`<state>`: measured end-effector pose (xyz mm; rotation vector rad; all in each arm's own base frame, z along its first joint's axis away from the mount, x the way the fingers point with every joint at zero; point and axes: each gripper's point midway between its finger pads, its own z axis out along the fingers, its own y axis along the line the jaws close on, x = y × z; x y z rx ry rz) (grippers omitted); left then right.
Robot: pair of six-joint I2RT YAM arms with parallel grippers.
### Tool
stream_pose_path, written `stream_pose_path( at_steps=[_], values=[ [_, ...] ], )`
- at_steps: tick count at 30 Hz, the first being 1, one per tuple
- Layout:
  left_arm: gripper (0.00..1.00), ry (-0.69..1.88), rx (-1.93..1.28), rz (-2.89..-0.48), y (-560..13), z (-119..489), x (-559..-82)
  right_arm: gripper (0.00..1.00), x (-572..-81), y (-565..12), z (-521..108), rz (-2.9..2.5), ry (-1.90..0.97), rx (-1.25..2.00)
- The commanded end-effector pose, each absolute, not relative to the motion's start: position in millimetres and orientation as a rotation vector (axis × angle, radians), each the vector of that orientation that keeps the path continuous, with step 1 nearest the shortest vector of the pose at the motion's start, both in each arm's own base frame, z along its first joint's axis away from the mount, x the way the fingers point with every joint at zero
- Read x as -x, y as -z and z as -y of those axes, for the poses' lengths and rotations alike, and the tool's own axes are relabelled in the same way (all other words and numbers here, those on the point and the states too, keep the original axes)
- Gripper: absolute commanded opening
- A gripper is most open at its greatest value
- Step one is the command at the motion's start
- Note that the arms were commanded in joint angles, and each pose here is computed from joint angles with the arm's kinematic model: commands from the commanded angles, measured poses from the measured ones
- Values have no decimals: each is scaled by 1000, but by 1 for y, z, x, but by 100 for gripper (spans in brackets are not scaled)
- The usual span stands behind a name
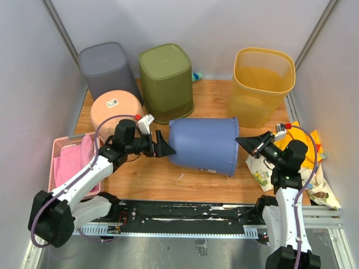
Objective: Turn the large container upside down
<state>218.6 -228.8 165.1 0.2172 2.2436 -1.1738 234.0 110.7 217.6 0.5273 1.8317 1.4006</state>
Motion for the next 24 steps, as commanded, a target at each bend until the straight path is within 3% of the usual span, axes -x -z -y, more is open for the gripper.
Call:
stream_pose_path(
  at_steps=[1,9,16,24],
  values=[
    [90,1339,-318,-2115,-183,244,-218,0,-229,-152,-99,-1994,-1325,-799],
    [89,1541,-431,-1975,-217,259,-204,0,-230,-154,-99,-1994,-1320,-790],
    [89,1621,-474,-1840,-269,262,-195,20,-232,-161,-96,-2004,-1288,-783],
    [89,1673,-531,-1721,-320,277,-185,27,-234,-163,-95,-1998,-1288,-811]
  ],
)
